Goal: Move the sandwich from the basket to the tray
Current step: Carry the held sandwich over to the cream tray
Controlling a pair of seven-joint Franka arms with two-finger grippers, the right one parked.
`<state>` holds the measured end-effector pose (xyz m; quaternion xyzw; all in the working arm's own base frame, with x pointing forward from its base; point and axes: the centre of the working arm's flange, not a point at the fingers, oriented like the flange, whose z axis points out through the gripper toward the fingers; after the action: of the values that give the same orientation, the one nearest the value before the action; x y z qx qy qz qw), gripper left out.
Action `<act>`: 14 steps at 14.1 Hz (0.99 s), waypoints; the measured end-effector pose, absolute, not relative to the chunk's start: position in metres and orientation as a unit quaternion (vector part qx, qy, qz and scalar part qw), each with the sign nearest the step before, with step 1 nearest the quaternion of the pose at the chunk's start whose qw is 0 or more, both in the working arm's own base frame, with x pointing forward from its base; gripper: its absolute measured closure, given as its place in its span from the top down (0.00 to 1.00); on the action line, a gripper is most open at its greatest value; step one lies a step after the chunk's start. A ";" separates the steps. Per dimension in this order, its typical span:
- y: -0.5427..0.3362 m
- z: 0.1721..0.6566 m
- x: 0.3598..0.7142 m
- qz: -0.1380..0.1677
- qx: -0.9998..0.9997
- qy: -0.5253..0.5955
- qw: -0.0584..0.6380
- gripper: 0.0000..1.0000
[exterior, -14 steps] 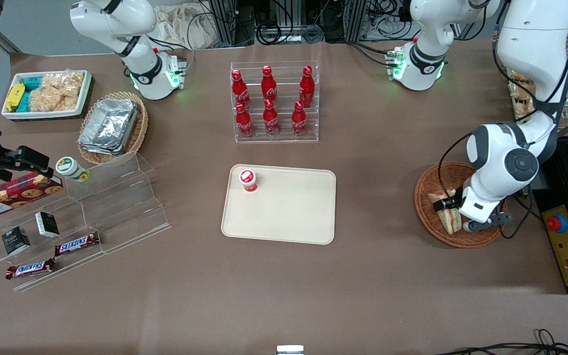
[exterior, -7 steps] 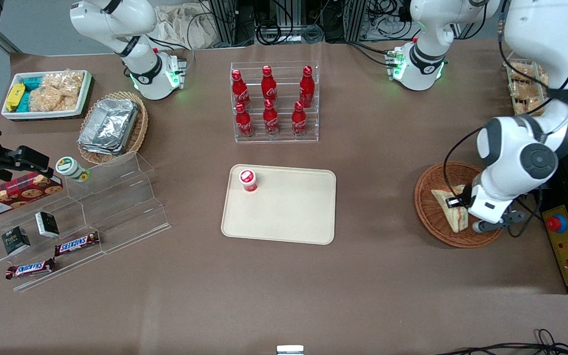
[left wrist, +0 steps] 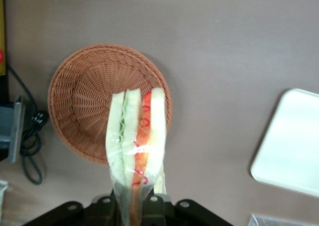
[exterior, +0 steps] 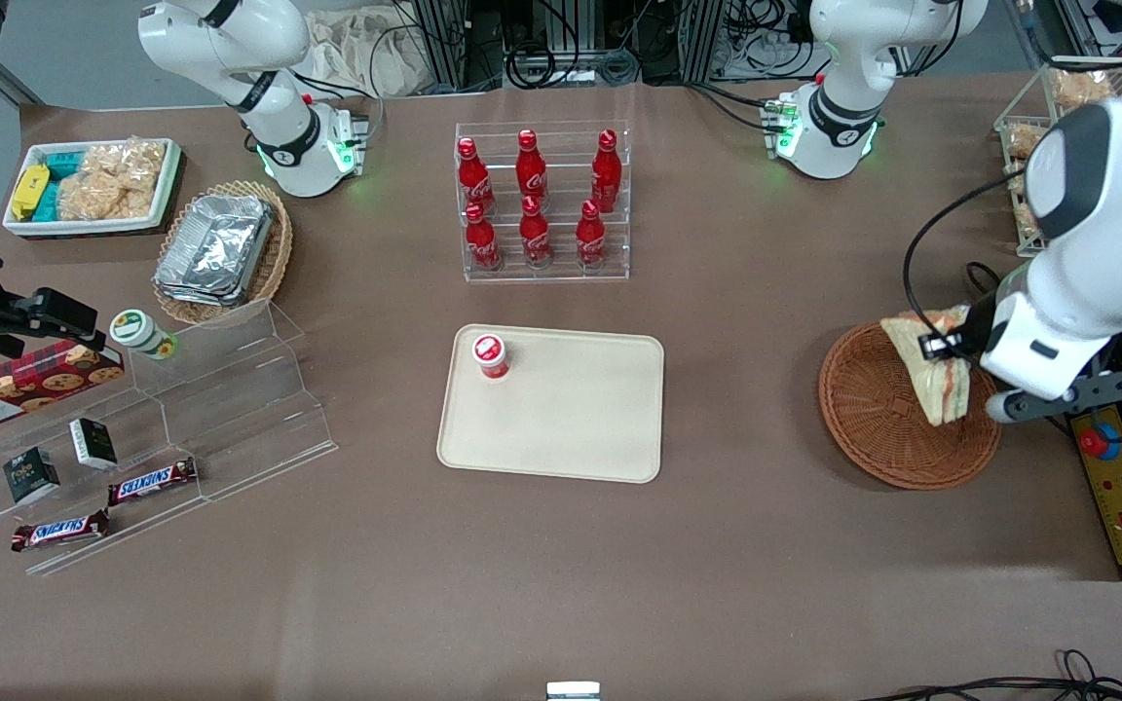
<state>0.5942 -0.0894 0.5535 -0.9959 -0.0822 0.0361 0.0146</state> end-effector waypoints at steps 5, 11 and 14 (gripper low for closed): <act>-0.203 0.615 0.553 0.022 -0.994 -0.100 0.027 0.15; -0.381 0.546 0.498 0.008 -0.988 -0.139 0.066 0.15; -0.411 0.440 0.534 0.021 -0.987 -0.148 0.066 0.15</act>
<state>0.5337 -0.4110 0.4395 -0.9866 -0.1479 0.0212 0.0655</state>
